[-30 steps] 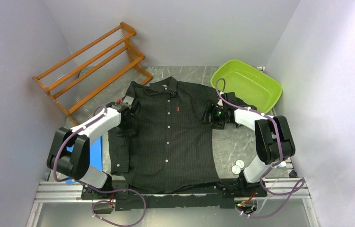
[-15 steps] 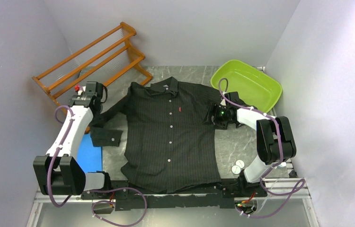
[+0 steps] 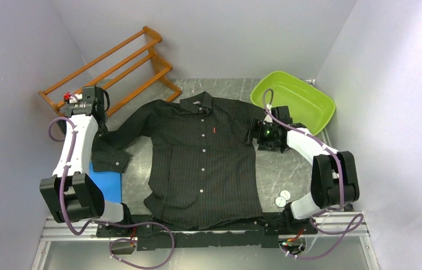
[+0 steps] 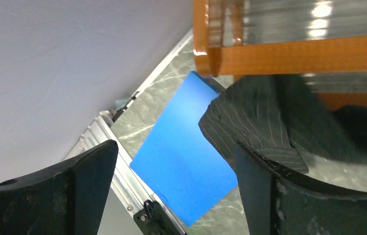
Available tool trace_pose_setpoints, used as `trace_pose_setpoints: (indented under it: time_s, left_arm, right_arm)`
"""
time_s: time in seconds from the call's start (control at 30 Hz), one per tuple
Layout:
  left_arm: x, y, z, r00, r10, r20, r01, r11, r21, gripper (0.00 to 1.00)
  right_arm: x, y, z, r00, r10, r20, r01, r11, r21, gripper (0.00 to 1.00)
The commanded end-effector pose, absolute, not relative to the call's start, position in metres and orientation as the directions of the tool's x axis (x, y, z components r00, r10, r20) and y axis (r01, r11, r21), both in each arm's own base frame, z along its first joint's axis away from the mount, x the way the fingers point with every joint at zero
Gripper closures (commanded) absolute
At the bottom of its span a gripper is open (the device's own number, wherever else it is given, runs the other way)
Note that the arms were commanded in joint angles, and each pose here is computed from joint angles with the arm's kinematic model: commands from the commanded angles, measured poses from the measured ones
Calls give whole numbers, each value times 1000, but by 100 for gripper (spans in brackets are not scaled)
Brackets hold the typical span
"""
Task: Pin the brooch onto the clothing
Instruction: Flatten out the clothes at the center of the board.
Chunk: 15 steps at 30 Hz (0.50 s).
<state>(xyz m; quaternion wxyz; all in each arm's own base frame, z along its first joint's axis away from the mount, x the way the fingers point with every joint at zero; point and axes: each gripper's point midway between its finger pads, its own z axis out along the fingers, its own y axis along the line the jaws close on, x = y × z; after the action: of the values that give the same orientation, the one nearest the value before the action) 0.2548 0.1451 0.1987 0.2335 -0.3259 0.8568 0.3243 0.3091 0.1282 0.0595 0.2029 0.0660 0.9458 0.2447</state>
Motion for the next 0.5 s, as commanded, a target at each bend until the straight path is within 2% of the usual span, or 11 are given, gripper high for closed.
trace_pose_setpoints:
  time_s: [0.0, 0.17, 0.33, 0.47]
  left_arm:
    - [264, 128, 206, -669, -415, -617, -685, 667, 293, 6]
    - [276, 91, 206, -694, -353, -627, -549, 823, 144, 6]
    - [296, 45, 223, -663, -330, -672, -400, 915, -55, 6]
    - [331, -16, 231, -643, -295, -706, -201, 955, -216, 6]
  right_arm:
    - [335, 144, 119, -840, 164, -518, -132, 863, 488, 11]
    - [368, 182, 152, -793, 78, -604, -252, 861, 442, 11]
    - [415, 223, 152, -777, 24, -629, -303, 862, 406, 13]
    - [455, 245, 147, -769, 43, -638, -309, 848, 430, 18]
